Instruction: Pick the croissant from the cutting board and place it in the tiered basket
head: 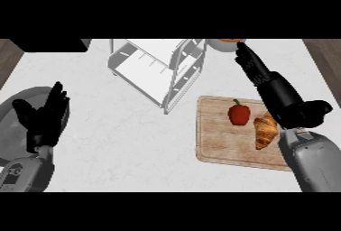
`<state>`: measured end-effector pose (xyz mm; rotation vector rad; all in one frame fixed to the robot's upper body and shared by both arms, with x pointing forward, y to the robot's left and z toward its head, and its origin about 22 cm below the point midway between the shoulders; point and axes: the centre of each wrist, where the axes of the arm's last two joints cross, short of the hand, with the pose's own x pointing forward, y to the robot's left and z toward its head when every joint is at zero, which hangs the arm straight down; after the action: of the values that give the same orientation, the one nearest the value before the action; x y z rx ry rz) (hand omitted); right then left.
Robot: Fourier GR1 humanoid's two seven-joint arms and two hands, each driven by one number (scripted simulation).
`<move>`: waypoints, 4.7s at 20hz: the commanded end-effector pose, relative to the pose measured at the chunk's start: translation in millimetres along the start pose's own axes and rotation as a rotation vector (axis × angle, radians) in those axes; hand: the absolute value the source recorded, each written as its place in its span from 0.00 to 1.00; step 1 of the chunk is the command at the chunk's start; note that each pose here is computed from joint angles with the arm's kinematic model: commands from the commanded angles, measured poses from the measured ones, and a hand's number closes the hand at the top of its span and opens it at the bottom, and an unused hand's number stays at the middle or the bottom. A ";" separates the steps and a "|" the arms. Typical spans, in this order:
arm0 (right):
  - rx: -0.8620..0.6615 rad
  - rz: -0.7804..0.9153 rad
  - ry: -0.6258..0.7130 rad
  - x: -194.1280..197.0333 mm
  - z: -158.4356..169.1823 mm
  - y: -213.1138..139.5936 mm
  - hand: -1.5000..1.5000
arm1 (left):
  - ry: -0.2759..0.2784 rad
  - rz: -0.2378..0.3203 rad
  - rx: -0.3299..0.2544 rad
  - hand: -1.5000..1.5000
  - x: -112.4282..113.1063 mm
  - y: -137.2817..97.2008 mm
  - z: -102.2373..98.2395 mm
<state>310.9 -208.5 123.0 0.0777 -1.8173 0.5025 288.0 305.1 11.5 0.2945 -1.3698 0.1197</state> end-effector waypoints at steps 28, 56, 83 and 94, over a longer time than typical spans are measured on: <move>-0.640 0.710 1.178 -111.2 -13.8 -47.2 0.00 | -0.171 -0.016 -0.457 0.50 -20.3 -61.0 34.3; -0.517 0.707 1.613 -57.0 -52.6 -3.7 0.00 | -0.178 0.000 -0.457 0.50 -30.8 -62.8 41.7; -0.539 0.603 1.626 -98.5 11.6 21.9 0.00 | -0.178 -0.009 -0.465 0.50 -21.1 -56.2 16.2; -0.615 0.722 1.422 -117.6 3.2 -14.0 1.00 | -0.177 0.005 -0.449 0.50 -45.5 -62.8 40.8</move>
<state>338.7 -237.6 13.9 -1.0865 -0.4597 0.3395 262.9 238.4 -24.3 -0.0755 -1.5299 -0.2258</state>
